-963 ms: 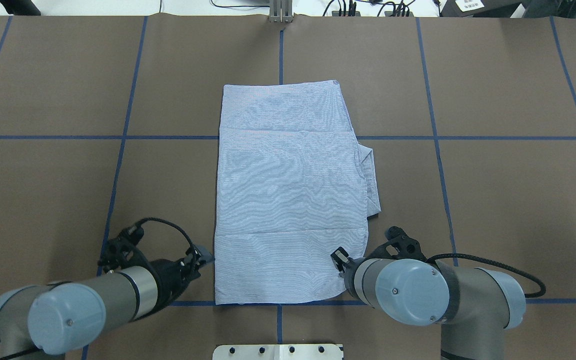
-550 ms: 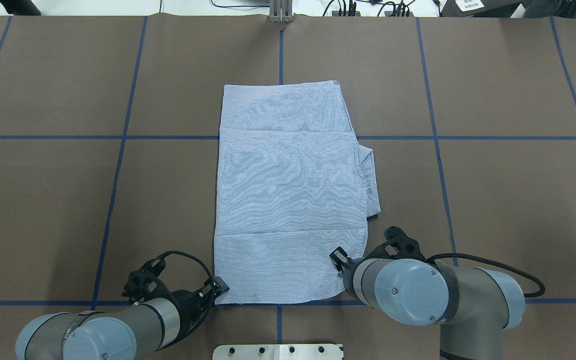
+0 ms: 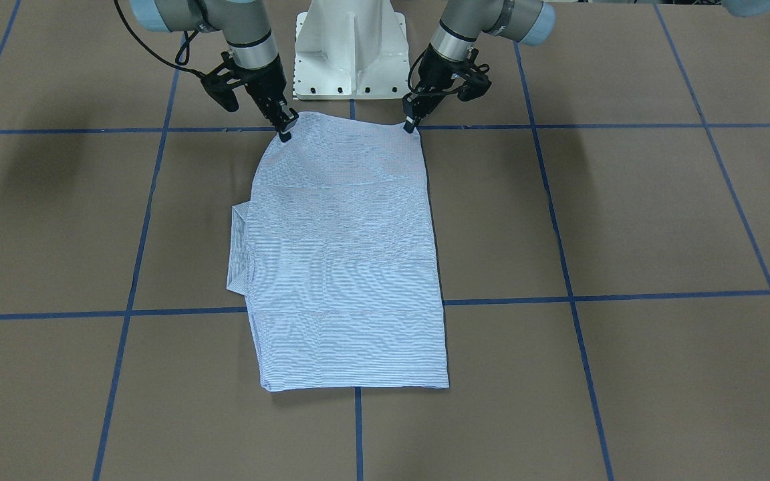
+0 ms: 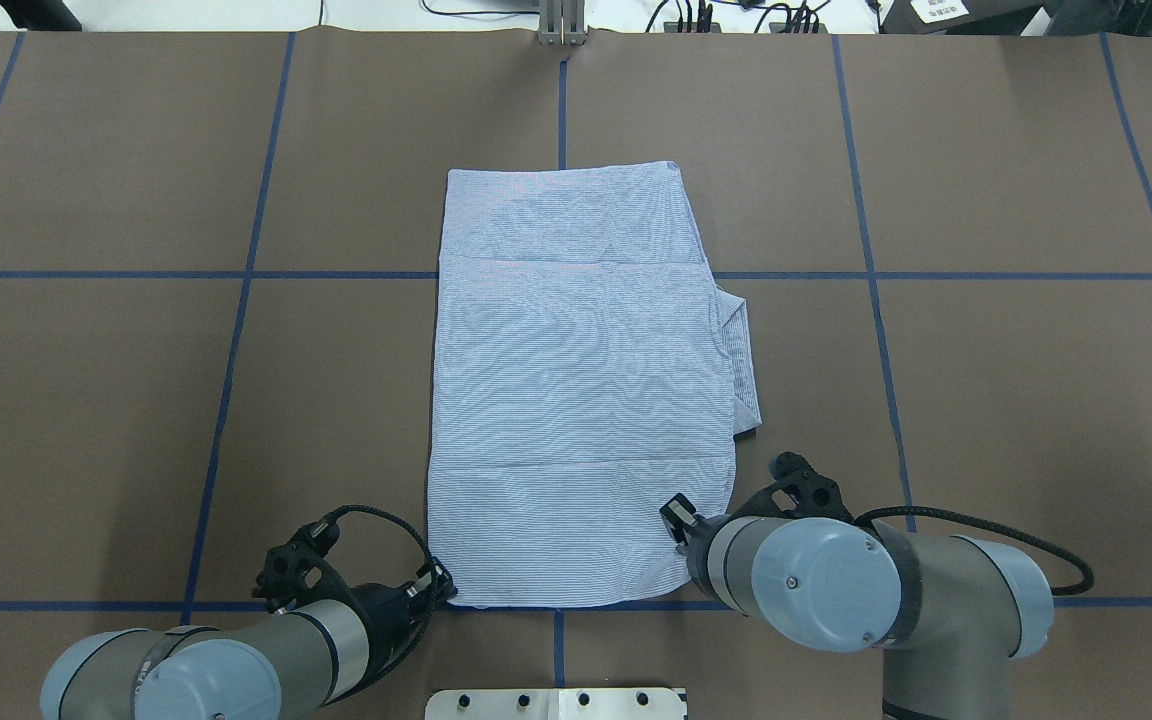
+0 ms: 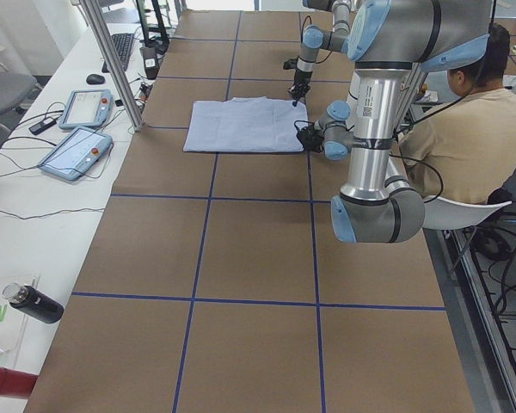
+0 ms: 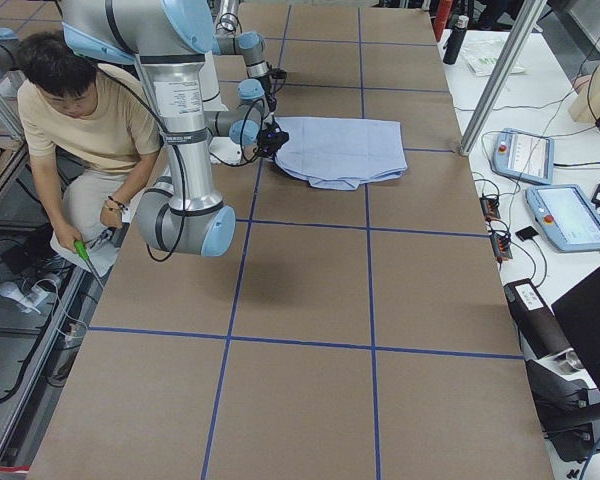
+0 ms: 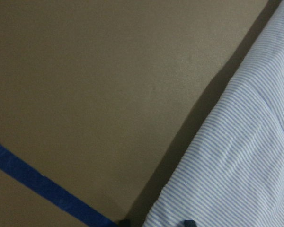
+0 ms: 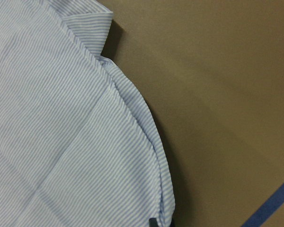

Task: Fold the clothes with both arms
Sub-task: 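Lower the left gripper to the other near corner and grasp both corners, then lift the near edge with both grippers and fold it over toward the far edge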

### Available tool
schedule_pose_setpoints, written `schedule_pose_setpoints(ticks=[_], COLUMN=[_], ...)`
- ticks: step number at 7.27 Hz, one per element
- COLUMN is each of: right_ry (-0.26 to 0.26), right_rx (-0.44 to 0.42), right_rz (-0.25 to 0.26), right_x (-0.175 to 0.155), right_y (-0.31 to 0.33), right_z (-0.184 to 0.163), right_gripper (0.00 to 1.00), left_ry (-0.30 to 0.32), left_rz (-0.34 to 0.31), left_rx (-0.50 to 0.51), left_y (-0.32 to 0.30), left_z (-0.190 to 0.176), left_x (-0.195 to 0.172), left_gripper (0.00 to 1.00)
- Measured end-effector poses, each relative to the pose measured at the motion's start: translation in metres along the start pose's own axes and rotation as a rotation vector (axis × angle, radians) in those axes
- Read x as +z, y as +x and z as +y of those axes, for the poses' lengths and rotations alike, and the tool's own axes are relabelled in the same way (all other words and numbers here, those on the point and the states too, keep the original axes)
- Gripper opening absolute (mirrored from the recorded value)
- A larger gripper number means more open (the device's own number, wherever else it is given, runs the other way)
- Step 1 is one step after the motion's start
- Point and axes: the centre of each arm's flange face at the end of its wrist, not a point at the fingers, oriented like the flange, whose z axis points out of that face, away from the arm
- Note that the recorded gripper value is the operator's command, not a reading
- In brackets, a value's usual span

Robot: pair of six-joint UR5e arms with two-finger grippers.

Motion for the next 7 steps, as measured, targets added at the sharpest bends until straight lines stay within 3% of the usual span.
schedule_pose_setpoints(ticks=[2,4,7], right_ry=[0.001,-0.018,-0.019], right_rx=[0.003,0.013,0.115], right_rz=[-0.004,-0.039,-0.142], right_x=[-0.002,-0.027,-0.072], right_y=[0.000,0.000,-0.050], right_z=[-0.002,-0.008,-0.067], right_gripper=[0.00,0.00,0.00], left_ry=[-0.037,-0.118,-0.108], left_rz=[0.046,0.136,0.230], left_rx=[-0.014,-0.035,-0.003], left_y=[0.019,0.058,0.145], left_z=[0.003,0.002,-0.081], left_x=[-0.029,-0.088,-0.122], left_gripper=[0.00,0.00,0.00])
